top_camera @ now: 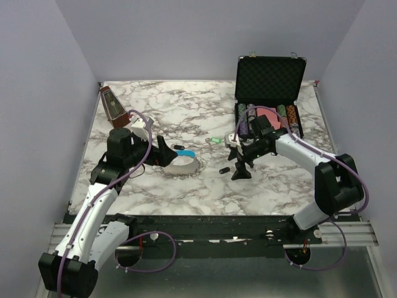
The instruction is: Put the keys on the keyring
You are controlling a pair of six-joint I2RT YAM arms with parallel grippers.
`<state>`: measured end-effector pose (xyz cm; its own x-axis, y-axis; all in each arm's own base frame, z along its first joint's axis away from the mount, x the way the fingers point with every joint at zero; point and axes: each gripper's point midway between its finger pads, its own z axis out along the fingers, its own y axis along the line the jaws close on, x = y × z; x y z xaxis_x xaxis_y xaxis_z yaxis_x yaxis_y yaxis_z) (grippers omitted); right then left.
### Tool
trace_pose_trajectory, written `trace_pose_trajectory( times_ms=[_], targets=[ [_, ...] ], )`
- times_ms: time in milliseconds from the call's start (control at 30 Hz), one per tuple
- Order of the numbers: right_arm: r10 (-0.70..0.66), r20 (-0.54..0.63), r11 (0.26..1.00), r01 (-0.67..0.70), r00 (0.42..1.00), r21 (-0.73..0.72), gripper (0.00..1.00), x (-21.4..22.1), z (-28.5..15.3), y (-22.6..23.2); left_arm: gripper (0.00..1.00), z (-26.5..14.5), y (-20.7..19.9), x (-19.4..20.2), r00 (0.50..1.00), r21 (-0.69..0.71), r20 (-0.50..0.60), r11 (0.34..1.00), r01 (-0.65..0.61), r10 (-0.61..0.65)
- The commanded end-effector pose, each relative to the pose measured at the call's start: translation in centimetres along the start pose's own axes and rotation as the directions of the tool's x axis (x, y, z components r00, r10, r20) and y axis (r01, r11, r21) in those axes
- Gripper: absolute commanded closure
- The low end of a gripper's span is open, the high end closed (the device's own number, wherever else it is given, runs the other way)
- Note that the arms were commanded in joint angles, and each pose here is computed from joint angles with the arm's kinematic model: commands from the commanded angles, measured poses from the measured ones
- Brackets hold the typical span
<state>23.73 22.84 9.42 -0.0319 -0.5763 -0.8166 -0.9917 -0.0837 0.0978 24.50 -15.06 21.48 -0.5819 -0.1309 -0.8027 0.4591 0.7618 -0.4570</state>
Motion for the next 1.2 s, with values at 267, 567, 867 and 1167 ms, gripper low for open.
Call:
trace_pose_trajectory(
  times_ms=[267, 567, 867, 1167],
  targets=[
    [0.351, -0.133, 0.927, -0.324, 0.927, 0.189, 0.16, 3.6, 0.8, -4.8, 0.01, -1.2, 2.0, -0.3, 0.995, -0.135, 0.018, 0.986, -0.094, 0.097],
    [0.471, -0.214, 0.874, -0.42, 0.856, 0.246, 0.31, 6.3, 1.4, -6.4, 0.01, -1.2, 1.8, -0.3, 0.995, -0.125, 0.016, 0.988, -0.094, 0.097],
    [0.486, -0.235, 0.873, -0.457, 0.842, 0.171, 0.44, 6.7, 2.2, -5.3, 0.01, -1.2, 1.8, -0.3, 0.995, -0.124, 0.018, 0.988, -0.093, 0.096],
    [0.501, -0.248, 0.865, -0.485, 0.829, 0.128, 0.65, 7.0, 2.7, -4.7, 0.01, -1.2, 1.9, -0.3, 0.996, -0.129, 0.017, 0.988, -0.087, 0.09]
  ],
)
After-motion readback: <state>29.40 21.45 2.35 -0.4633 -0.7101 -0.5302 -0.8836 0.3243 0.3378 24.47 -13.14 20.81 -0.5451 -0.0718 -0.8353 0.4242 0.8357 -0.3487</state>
